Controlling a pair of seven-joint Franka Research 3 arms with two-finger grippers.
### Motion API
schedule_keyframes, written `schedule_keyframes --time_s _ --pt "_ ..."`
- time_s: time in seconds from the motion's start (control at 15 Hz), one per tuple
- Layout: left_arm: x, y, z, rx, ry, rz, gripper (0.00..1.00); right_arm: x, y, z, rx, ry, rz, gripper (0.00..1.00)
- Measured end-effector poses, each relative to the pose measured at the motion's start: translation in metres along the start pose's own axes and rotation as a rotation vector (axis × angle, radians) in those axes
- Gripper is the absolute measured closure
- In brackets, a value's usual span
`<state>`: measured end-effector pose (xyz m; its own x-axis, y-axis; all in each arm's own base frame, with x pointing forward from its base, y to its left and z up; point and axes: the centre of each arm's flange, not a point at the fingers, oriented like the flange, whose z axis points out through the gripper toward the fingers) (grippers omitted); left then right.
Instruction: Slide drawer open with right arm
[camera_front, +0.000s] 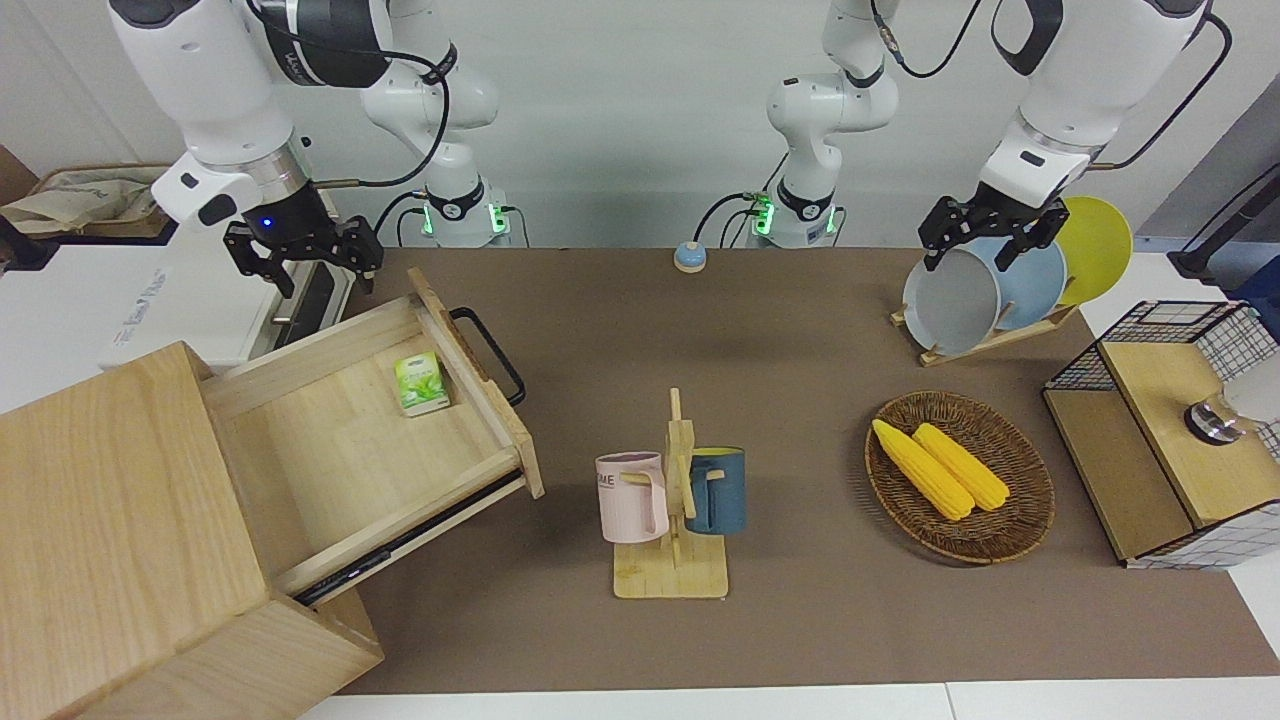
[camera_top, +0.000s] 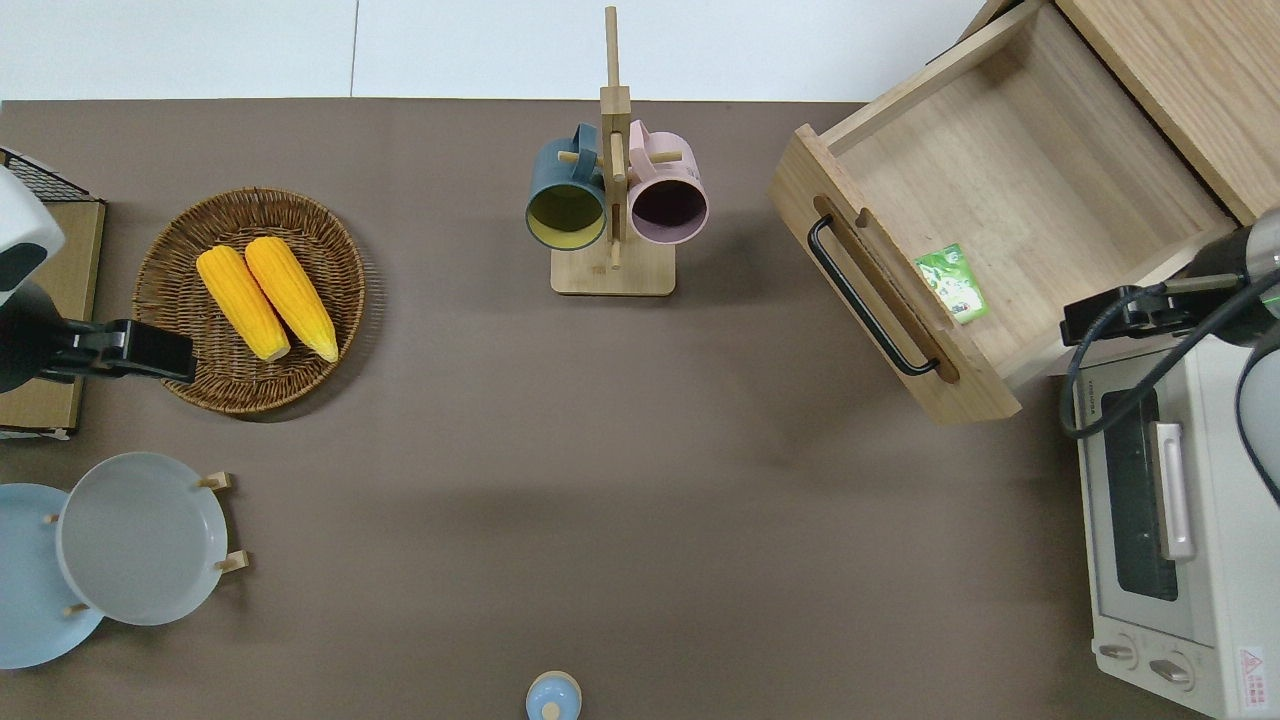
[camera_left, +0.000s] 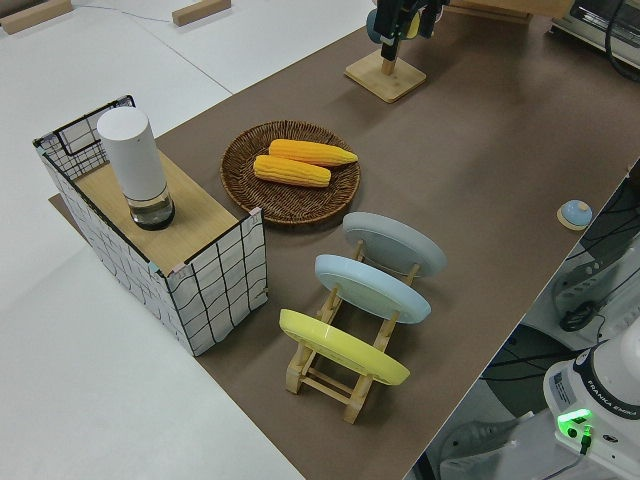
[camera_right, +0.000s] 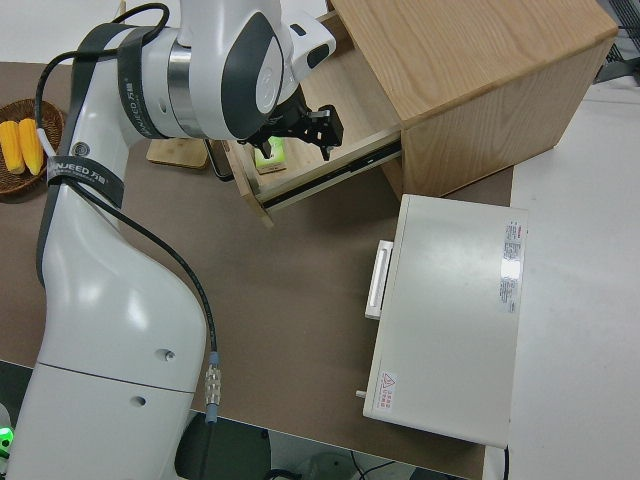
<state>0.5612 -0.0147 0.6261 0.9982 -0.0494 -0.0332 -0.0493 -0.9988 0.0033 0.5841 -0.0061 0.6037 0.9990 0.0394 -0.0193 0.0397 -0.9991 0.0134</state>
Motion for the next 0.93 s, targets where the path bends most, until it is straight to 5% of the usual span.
schedule_keyframes --time_s 0.33,0.93 --pt "0.000 0.000 0.000 0.000 0.000 0.000 0.00 0.005 0.003 0.011 -0.016 -0.017 0.047 0.01" --pt "0.000 0.000 0.000 0.000 0.000 0.000 0.00 0.005 -0.027 0.007 -0.017 -0.009 -0.004 0.01"
